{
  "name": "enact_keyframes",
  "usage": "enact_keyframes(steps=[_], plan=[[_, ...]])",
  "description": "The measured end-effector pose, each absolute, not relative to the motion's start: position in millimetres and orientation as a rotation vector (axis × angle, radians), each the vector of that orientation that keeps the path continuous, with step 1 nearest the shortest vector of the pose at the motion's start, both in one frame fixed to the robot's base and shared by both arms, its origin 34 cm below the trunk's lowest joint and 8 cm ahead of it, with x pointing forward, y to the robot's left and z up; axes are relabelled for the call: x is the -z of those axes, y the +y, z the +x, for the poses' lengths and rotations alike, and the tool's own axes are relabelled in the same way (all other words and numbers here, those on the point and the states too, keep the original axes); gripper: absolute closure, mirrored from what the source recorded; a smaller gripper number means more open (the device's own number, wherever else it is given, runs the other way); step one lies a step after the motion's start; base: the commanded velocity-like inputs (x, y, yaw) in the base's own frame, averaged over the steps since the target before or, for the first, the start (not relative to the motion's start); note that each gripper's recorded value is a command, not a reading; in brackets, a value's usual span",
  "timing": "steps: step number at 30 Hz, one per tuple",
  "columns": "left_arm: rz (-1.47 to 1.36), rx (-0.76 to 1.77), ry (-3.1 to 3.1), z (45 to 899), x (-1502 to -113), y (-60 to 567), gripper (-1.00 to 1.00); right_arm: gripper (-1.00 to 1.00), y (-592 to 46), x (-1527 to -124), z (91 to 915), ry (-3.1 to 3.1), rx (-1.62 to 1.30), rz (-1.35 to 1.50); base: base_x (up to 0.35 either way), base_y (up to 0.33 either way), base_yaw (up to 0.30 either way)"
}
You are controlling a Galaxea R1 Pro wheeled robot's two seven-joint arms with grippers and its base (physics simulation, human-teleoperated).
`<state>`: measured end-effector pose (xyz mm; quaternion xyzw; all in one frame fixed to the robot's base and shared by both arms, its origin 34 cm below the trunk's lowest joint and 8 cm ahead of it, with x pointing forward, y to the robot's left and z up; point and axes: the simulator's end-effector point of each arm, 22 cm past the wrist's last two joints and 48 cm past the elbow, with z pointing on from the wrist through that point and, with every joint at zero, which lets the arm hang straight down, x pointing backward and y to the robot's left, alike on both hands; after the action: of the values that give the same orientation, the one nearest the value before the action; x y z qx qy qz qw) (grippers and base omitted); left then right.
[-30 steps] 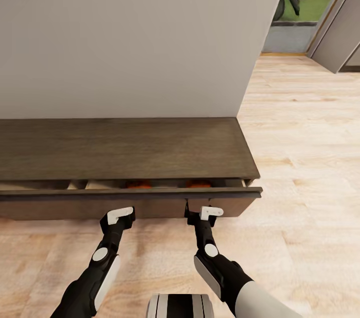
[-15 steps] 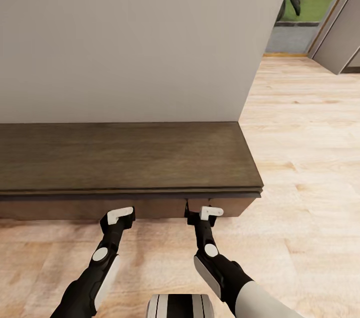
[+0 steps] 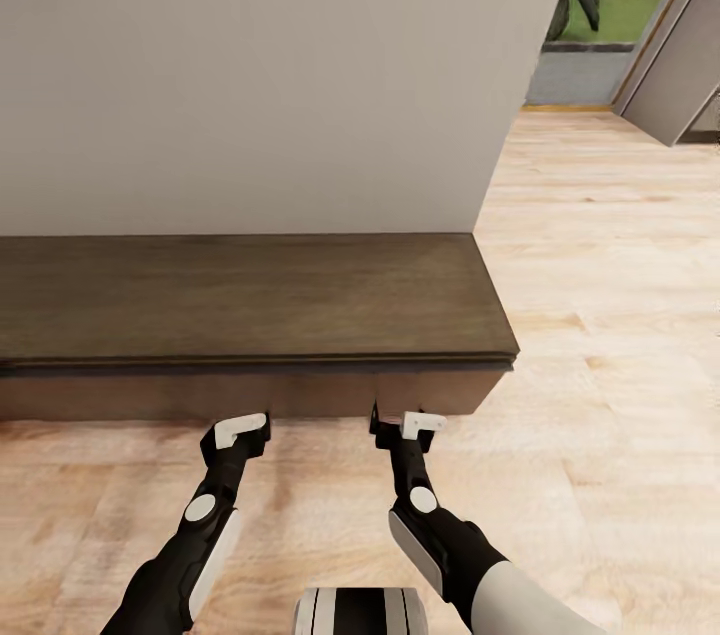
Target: Place each of the two pumpkins and all three candles from the living room inside a cabinet in the living room (use any cabinet), then make sure every cabinet is closed, and position the cauldron so it is next to a table in the living room.
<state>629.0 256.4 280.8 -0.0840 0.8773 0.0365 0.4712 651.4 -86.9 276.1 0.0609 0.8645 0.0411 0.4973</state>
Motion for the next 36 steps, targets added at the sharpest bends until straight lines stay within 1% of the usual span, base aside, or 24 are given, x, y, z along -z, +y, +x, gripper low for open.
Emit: enact_keyframes(steps=[9,16,28,31,36], plan=[[-0.205,-0.082,2.149,629.2,-280.7,255.6,-1.00,-1.00,-87.5,-275.1,651.1,2.097,-0.100,0.145,-0.332,0.000,0.000],[-0.209,-0.083,2.147,630.0,-281.8,256.6,-1.00,-1.00,-74.1,-276.5,651.7,2.095,-0.169,0.114,-0.332,0.000,0.000],[-0.204,-0.075,2.228,634.4,-287.4,256.5,-1.00,-1.00,-76.1,-262.8,644.9,2.173,-0.160,0.096,-0.328,0.000,0.000],[-0.194,-0.072,2.279,632.9,-287.6,254.7,-1.00,-1.00,-75.6,-254.3,640.1,2.238,-0.155,0.082,-0.178,0.000,0.000],[-0.178,-0.064,2.378,630.7,-295.8,253.8,-1.00,-1.00,-76.6,-260.5,649.8,2.346,-0.181,0.123,-0.035,0.000,0.000]])
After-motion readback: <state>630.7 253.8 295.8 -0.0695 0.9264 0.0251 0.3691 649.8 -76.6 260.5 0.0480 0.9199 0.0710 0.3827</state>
